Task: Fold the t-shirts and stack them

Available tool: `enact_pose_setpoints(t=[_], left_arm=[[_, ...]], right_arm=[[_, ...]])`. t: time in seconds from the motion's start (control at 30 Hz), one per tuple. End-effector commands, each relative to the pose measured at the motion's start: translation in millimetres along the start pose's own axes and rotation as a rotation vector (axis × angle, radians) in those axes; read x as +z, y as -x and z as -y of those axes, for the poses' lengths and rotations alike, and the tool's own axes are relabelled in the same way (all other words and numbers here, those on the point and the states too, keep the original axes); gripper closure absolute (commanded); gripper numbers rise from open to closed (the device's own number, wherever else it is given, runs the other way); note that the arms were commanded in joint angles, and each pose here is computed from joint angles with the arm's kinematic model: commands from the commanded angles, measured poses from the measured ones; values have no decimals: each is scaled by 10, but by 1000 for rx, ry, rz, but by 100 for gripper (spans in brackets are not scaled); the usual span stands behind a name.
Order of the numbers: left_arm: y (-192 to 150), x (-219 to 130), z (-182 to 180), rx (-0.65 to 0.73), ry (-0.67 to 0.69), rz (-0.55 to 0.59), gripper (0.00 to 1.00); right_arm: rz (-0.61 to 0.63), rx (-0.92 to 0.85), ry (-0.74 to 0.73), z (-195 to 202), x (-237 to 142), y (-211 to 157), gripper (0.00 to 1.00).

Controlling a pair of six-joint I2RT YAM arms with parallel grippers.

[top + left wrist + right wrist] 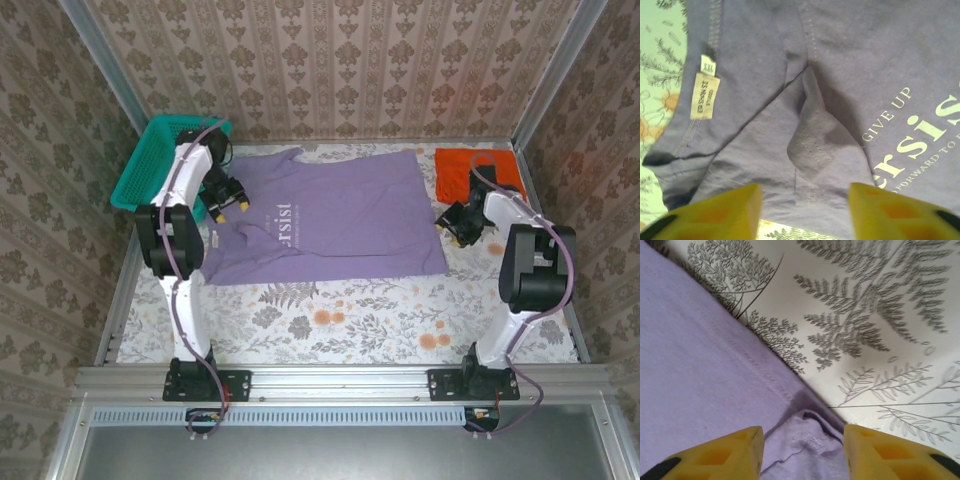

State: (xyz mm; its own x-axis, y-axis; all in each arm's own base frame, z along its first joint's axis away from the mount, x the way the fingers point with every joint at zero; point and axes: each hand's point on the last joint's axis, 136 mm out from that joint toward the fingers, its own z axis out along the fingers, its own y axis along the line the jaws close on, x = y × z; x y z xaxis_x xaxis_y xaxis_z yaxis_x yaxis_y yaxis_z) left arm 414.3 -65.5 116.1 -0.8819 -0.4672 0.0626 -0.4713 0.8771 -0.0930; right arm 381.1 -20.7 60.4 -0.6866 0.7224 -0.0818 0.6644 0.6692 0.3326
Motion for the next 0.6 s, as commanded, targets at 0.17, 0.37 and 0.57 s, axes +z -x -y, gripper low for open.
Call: enact_pose_setpoints(t=[0.17, 0.37, 0.57], left_arm=[[-878, -340, 229, 188, -146, 25, 62], [-1247, 303, 151, 164, -193, -54, 70], [-1103, 801, -338, 126, -58, -70, 72]], right_arm=[[-3, -90, 359, -465, -491, -583, 55], [-96, -115, 280, -321, -88, -954, 66], [-165, -108, 44, 88, 264, -975, 72]])
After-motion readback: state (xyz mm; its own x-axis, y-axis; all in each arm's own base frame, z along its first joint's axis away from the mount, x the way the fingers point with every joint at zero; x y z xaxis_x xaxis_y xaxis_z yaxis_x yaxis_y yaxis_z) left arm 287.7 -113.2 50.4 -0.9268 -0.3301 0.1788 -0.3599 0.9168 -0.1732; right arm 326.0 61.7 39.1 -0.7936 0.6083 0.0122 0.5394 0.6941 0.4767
